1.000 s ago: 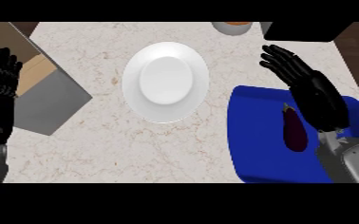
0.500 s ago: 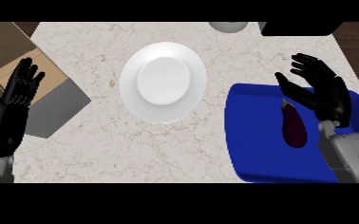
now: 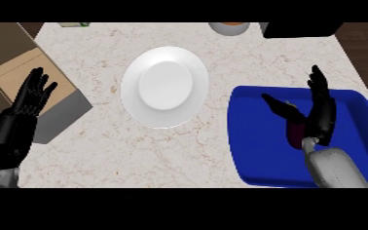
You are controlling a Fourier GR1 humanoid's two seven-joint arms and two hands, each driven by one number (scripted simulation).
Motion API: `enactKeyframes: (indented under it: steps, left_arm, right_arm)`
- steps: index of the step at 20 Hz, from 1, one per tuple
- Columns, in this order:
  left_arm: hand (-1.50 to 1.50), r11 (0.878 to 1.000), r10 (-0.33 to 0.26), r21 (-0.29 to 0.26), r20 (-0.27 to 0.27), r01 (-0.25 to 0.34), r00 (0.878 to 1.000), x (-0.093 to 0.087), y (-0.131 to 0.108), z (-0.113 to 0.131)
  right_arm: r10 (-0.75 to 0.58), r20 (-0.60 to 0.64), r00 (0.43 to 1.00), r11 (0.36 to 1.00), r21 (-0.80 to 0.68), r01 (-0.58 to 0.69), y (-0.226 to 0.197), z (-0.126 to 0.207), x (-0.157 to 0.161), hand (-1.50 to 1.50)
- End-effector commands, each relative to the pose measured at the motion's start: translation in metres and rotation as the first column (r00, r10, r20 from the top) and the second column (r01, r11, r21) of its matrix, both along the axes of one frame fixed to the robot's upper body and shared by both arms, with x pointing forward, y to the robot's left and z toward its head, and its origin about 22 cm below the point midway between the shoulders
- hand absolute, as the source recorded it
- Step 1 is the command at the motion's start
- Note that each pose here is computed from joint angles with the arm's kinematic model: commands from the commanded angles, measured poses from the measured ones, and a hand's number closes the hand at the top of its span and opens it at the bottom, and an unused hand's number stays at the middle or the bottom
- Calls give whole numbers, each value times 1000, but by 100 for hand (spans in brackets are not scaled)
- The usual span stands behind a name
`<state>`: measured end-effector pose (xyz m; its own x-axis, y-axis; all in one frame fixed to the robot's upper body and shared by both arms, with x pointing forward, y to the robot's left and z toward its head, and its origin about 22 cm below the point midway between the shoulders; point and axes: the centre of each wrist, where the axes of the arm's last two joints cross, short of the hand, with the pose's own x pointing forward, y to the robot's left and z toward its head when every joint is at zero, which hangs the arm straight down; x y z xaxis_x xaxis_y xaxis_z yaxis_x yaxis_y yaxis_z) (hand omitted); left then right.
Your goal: Pick the eggplant from the tray and place it in the plate
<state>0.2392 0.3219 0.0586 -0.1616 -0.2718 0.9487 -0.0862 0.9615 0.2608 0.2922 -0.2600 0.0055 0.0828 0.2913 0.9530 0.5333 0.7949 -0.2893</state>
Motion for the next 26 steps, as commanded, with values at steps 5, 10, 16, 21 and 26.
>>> enactKeyframes:
  steps: [5, 10, 16, 21, 26]
  left_arm:
    - [0, 998, -5, -69, -195, -9, 981, -14, -15, -48]
    - [0, 998, -26, -62, -201, 14, 979, -18, -18, -48]
    - [0, 997, -14, -76, -216, -2, 976, -16, -11, -51]
    - [0, 997, -17, -79, -199, 1, 980, -14, -19, -51]
    - [0, 997, -18, -78, -209, 1, 978, -15, -9, -56]
  right_arm:
    - [-50, -253, 966, 987, -162, 9, -34, -14, -23, -150]
    - [10, -500, 866, 971, -201, -127, -37, -7, -25, -150]
    - [49, -638, 769, 970, -152, -189, -25, 37, -11, -150]
    - [14, -740, 673, 969, -155, -191, -33, 42, -12, -150]
    - [2, -796, 605, 962, -163, -218, -20, 52, -6, -150]
